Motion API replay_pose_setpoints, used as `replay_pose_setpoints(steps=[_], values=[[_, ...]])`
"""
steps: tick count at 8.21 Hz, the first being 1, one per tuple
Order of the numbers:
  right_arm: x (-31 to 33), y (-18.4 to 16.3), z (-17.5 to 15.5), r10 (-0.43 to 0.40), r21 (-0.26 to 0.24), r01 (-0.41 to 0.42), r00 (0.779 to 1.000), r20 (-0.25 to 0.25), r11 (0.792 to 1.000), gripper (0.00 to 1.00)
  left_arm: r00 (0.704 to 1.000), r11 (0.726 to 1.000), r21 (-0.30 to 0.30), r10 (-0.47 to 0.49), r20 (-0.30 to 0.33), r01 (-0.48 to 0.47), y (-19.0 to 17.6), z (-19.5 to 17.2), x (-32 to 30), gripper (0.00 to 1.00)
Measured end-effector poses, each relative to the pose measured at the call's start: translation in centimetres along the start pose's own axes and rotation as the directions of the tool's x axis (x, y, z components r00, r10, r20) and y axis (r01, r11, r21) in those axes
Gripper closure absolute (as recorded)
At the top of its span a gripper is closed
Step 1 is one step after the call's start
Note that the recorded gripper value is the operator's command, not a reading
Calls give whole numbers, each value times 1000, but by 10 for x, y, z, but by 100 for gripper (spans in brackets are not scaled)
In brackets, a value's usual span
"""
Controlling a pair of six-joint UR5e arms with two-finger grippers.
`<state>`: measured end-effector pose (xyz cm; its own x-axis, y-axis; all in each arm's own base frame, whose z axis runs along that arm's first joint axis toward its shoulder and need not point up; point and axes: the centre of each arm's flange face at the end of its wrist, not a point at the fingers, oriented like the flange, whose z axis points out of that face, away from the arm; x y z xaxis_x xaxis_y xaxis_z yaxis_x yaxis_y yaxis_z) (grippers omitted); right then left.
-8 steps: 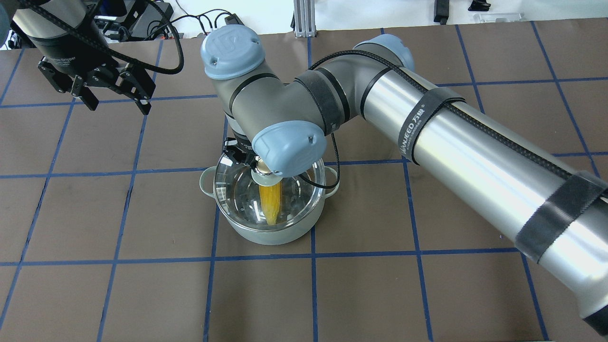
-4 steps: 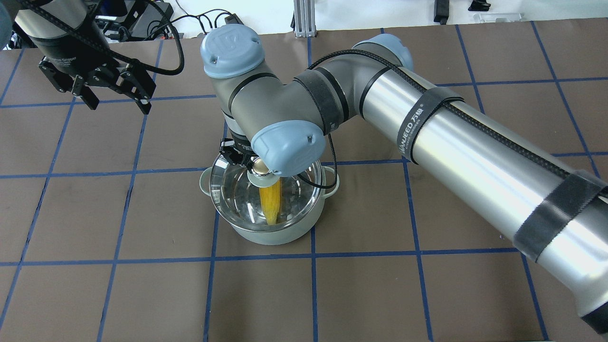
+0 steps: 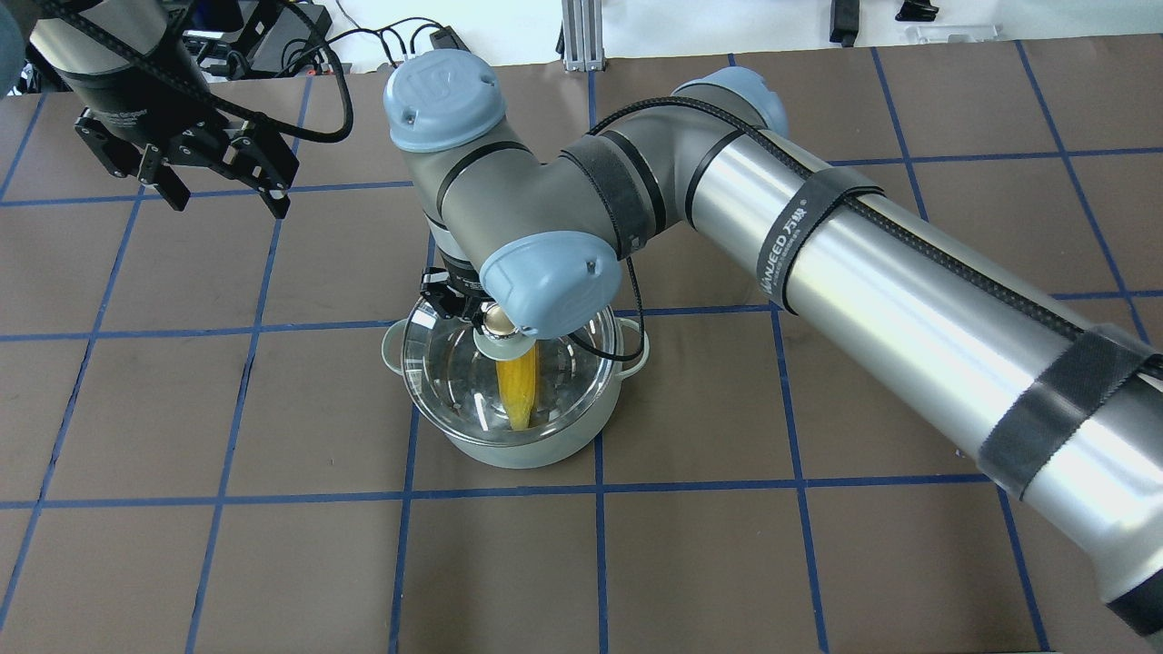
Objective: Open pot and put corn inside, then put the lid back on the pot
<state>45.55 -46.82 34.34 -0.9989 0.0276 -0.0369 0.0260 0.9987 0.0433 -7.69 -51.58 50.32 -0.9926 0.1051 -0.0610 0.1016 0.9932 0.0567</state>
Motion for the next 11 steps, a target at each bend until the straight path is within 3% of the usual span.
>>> replay_pose_setpoints(steps=[7, 8, 10, 11], values=[[0, -2, 3, -3, 9, 3, 1000, -4, 1000, 54, 1000, 1000, 0, -10, 0, 10, -1, 0, 0, 0], [1, -2, 3, -2, 8, 2, 1000, -5, 1000, 43, 1000, 1000, 0, -10, 0, 10, -1, 0, 0, 0], [1, -1, 6, 5, 2, -5, 1000, -5, 1000, 8, 1000, 1000, -1, -11, 0, 11, -1, 1, 0, 0], [1, -1, 8, 10, -2, -10, 1000, -5, 1000, 0, 1000, 1000, -2, -12, 0, 12, -1, 1, 0, 0]])
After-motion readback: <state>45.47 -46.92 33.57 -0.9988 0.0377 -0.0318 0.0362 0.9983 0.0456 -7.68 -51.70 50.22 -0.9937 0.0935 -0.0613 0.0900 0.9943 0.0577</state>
